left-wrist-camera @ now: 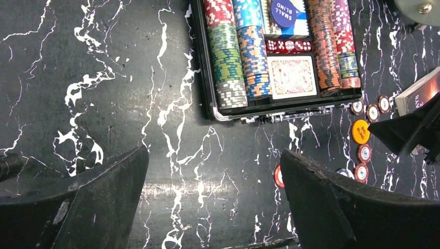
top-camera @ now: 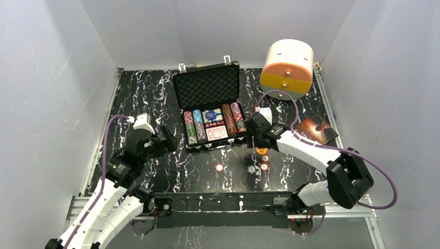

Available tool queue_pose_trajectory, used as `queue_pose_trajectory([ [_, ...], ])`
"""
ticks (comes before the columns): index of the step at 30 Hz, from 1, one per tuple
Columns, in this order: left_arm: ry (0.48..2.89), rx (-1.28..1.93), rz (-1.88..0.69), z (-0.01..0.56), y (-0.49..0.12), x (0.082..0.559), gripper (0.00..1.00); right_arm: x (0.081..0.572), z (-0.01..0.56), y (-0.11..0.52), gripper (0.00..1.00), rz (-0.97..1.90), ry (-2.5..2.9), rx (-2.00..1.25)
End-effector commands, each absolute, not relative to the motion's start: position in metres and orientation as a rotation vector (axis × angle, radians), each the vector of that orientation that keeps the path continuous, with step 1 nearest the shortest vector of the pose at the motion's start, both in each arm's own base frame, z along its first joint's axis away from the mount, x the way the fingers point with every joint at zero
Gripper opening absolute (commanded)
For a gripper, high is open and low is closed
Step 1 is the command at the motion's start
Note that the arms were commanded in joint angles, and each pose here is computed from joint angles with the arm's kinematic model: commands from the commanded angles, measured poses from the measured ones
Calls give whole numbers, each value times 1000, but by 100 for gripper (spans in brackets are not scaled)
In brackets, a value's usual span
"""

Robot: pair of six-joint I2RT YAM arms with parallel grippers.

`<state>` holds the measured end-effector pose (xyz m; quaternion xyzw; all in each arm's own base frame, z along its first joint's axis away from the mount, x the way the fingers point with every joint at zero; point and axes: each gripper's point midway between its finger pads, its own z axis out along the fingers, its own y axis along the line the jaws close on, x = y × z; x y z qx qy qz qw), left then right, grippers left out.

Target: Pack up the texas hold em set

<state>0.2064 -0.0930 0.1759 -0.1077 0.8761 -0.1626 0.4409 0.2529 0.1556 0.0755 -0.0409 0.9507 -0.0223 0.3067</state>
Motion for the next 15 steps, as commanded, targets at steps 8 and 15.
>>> queue_pose_trajectory([
  [8, 2147, -278, -391, 180, -90, 209, 98, 258, 50, 152, 84, 98, 2538, 14],
  [15, 2149, -285, -392, 178, -90, 208, 98, 255, 32, 146, 78, 79, 2588, 18],
])
